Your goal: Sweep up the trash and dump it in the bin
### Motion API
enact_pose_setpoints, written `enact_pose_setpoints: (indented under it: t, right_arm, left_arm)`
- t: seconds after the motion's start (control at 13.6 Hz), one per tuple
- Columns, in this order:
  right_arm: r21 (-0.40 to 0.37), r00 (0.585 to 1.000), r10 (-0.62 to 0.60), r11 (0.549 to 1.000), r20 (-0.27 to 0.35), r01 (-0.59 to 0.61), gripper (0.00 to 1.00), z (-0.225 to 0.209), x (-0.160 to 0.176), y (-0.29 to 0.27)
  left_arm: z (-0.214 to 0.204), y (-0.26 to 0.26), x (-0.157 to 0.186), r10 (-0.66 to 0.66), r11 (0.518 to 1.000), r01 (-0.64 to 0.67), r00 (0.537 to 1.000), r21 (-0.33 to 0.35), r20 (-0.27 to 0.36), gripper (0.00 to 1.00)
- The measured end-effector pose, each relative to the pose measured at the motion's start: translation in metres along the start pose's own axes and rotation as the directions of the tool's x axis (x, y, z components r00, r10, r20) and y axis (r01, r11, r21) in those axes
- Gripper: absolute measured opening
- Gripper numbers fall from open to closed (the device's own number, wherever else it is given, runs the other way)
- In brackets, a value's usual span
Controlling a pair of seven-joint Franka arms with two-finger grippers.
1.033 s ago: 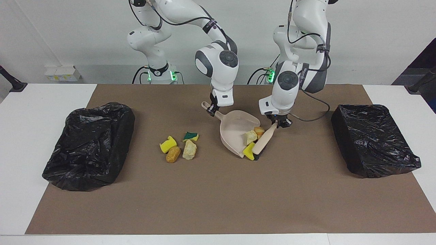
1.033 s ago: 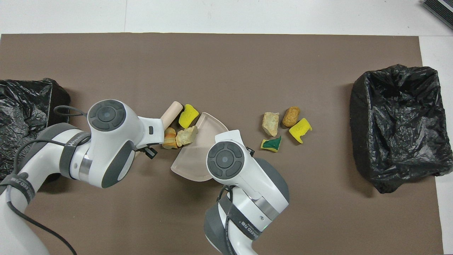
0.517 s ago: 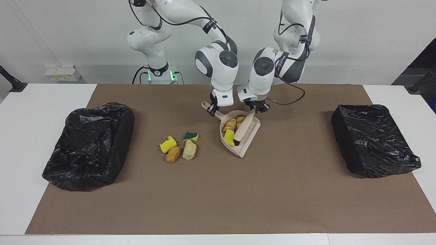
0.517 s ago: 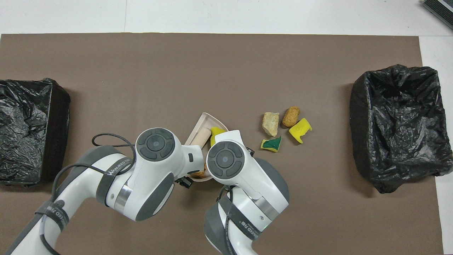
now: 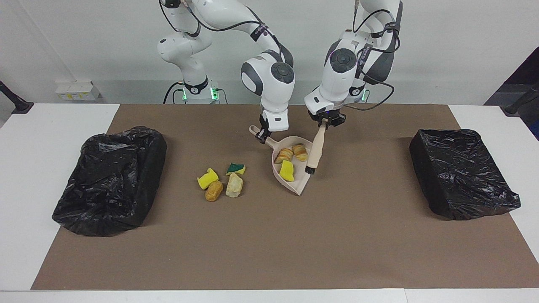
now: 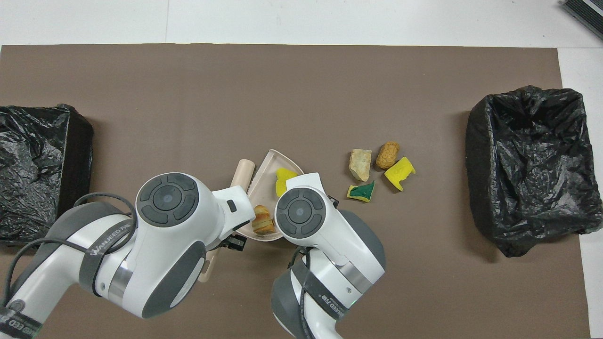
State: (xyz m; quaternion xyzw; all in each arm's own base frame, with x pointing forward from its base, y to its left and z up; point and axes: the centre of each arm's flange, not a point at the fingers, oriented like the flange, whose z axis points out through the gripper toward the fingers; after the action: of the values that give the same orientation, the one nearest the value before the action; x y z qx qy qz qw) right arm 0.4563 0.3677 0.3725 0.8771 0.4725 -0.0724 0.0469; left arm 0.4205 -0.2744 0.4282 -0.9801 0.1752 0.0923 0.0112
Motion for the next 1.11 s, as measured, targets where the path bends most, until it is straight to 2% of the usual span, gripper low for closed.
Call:
enact_pose_setpoints:
  t: [0.22,0.37,0.59,0.81,1.11]
  right_arm:
    - [0.003,1.000,0.020,1.000,0.010,-0.020,0.32,-0.030,-0.019,0.006]
    - [0.009,0.999,0.035,0.999,0.016,-0.035,0.32,-0.057,-0.042,0.019]
    - [0.031,0.999,0.015,0.999,0.043,-0.017,0.32,-0.085,-0.081,0.044]
    - [0.044,0.999,-0.003,0.999,0.036,0.002,0.32,-0.108,-0.116,0.071]
    - [0.060,1.000,0.003,0.998,0.013,-0.004,0.32,-0.145,-0.190,0.125]
  left_arm:
    - [0.014,0.005,-0.010,-0.145,0.989,0.145,0.989,0.011,0.023,0.26]
    - [0.025,0.021,-0.024,-0.236,0.972,0.236,0.972,0.010,-0.009,0.26]
    - [0.050,0.052,-0.057,-0.304,0.952,0.305,0.952,0.014,-0.037,0.26]
    - [0.064,0.081,-0.083,-0.337,0.941,0.338,0.941,0.028,-0.036,0.26]
    - [0.088,0.151,-0.124,-0.371,0.928,0.369,0.928,-0.045,-0.040,0.26]
